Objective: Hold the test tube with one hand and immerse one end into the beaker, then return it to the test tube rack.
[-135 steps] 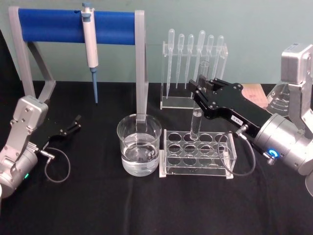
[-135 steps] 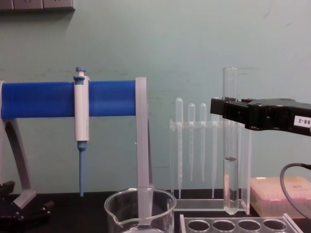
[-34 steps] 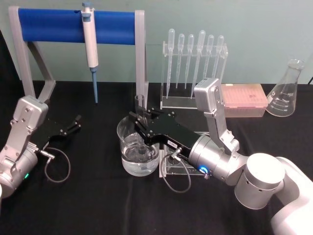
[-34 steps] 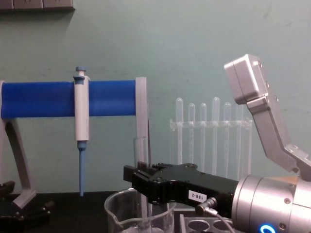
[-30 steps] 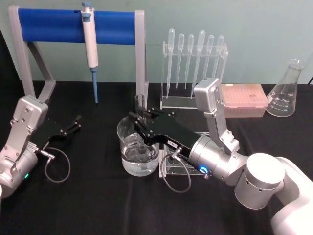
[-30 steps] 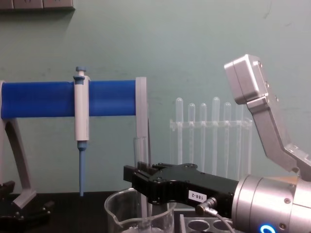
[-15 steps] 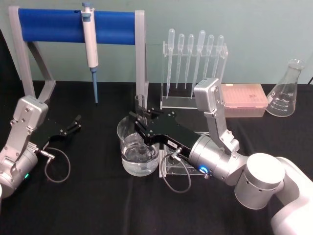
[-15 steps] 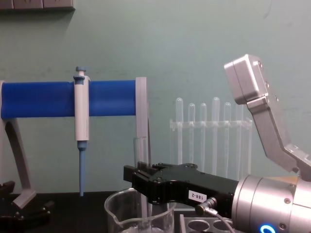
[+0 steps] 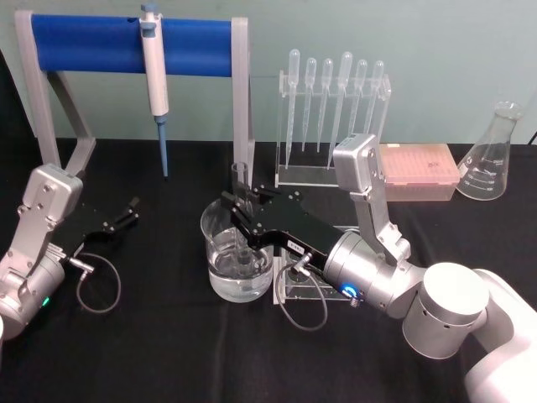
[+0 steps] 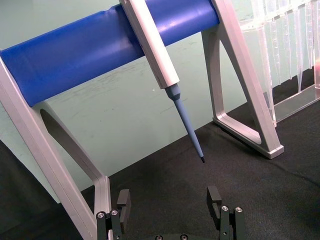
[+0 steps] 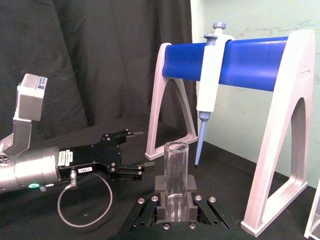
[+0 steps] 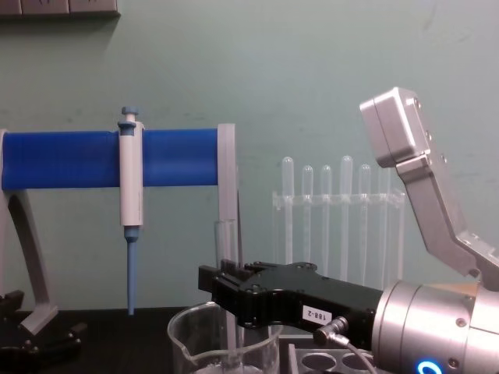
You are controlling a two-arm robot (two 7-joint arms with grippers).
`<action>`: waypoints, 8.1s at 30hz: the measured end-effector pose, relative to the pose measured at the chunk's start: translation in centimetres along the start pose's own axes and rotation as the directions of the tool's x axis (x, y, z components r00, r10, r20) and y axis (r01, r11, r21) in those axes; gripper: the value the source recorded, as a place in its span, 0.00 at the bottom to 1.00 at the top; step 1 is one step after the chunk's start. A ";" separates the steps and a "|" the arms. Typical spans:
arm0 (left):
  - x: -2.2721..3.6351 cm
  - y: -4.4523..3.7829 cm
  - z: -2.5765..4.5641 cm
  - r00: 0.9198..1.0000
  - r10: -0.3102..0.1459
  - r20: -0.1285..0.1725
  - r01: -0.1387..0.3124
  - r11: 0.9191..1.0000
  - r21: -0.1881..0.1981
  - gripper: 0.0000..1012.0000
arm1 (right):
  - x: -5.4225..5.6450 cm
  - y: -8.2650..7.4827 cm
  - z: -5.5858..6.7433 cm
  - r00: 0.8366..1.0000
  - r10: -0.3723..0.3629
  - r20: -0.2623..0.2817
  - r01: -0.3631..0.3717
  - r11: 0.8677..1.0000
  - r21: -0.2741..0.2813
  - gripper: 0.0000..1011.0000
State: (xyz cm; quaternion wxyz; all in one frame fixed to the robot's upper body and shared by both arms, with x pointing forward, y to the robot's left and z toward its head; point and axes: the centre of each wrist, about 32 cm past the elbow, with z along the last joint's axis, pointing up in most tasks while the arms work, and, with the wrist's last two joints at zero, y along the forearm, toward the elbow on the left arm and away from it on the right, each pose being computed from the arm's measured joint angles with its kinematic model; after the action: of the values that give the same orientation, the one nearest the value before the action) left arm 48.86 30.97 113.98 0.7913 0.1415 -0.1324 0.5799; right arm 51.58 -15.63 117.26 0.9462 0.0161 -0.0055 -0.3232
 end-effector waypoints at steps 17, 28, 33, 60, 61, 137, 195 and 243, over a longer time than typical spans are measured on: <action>0.00 0.00 0.00 1.000 0.000 0.000 0.000 1.000 0.000 0.99 | 0.0 0.0 0.0 1.000 0.000 0.000 0.000 1.000 0.000 0.22; 0.00 0.00 0.00 1.000 0.000 0.000 0.000 1.000 0.000 0.99 | 0.0 0.0 0.0 1.000 0.000 0.000 0.000 1.000 0.000 0.22; 0.00 0.00 0.00 1.000 0.000 0.000 0.000 1.000 0.000 0.99 | 0.0 0.0 0.0 1.000 0.000 0.000 0.000 1.000 0.000 0.22; 0.00 0.00 0.00 1.000 0.000 0.000 0.000 1.000 0.000 0.99 | 0.0 0.0 0.0 1.000 0.000 0.000 0.000 1.000 0.000 0.22; 0.00 0.00 0.00 1.000 0.000 0.000 0.000 1.000 0.000 0.99 | 0.0 0.0 0.0 1.000 0.000 0.000 0.000 1.000 0.000 0.22; 0.00 0.00 0.00 1.000 0.000 0.000 0.000 1.000 0.000 0.99 | 0.0 0.0 0.0 1.000 0.000 0.000 0.000 1.000 0.000 0.22; 0.00 0.00 0.00 1.000 0.000 0.000 0.000 1.000 0.000 0.99 | 0.0 0.0 0.0 1.000 0.000 0.000 0.000 1.000 0.000 0.22; 0.00 0.00 0.00 1.000 0.000 0.000 0.000 1.000 0.000 0.99 | 0.0 0.0 0.2 1.000 0.001 0.002 -0.001 1.000 0.004 0.22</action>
State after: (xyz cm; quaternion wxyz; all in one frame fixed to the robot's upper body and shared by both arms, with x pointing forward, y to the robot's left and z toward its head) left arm 48.86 30.97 113.98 0.7913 0.1415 -0.1325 0.5799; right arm 51.56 -15.61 117.44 0.9462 0.0176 -0.0069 -0.3229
